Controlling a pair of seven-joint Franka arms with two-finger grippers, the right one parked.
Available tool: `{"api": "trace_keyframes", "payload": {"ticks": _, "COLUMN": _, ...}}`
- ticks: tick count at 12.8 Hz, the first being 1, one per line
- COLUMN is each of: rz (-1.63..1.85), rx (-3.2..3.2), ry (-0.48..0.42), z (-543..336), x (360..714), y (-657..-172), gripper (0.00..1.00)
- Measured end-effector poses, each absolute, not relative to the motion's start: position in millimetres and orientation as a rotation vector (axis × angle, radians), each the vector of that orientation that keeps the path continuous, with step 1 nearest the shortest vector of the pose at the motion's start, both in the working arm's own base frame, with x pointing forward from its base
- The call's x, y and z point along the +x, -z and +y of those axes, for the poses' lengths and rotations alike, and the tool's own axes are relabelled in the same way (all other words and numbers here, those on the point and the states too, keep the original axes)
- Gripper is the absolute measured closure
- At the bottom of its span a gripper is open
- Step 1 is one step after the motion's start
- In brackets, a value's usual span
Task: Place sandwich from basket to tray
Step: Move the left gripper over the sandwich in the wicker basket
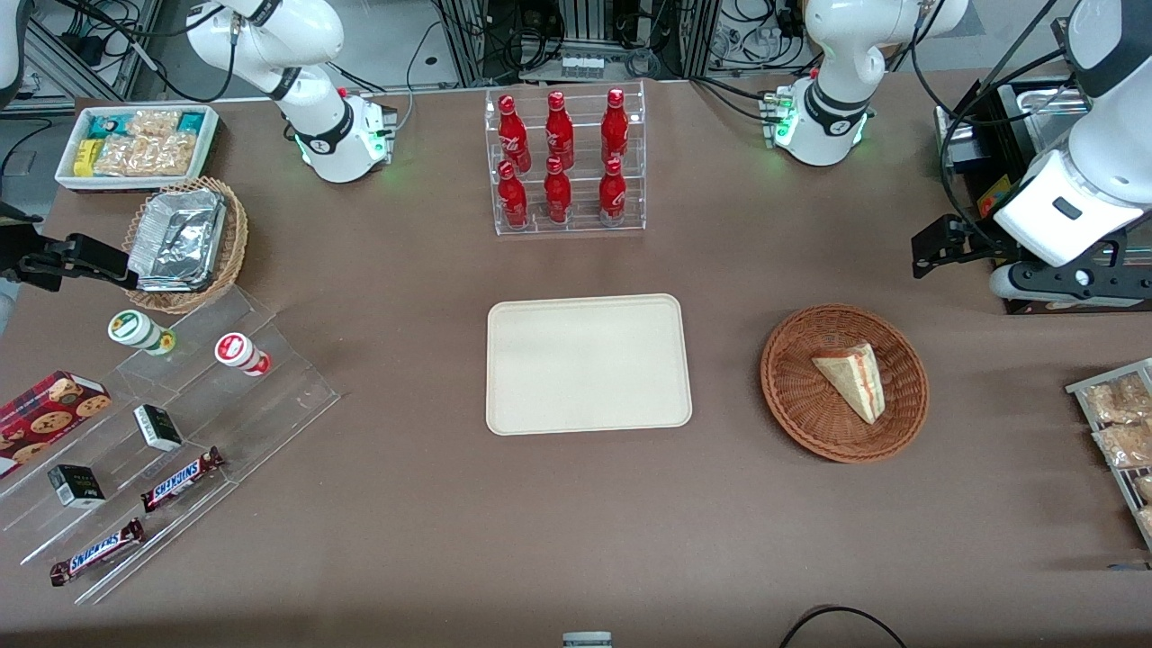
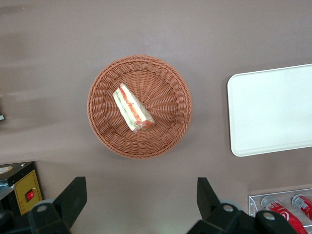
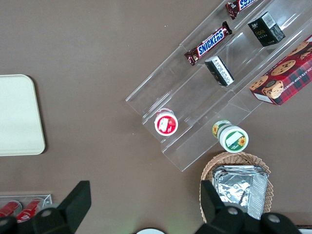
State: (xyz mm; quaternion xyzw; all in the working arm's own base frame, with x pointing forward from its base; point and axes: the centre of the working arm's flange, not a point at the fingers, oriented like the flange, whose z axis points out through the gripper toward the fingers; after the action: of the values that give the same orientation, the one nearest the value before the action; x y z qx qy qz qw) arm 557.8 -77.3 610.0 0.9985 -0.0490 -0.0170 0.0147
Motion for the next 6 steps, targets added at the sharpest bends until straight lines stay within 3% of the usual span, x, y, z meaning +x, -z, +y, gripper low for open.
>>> {"api": "trace_keyframes", "payload": {"ticks": 6, "rz": -0.141, "rx": 3.106, "ry": 0.151, "z": -74, "x": 563, "y": -570, "gripper": 0.00}}
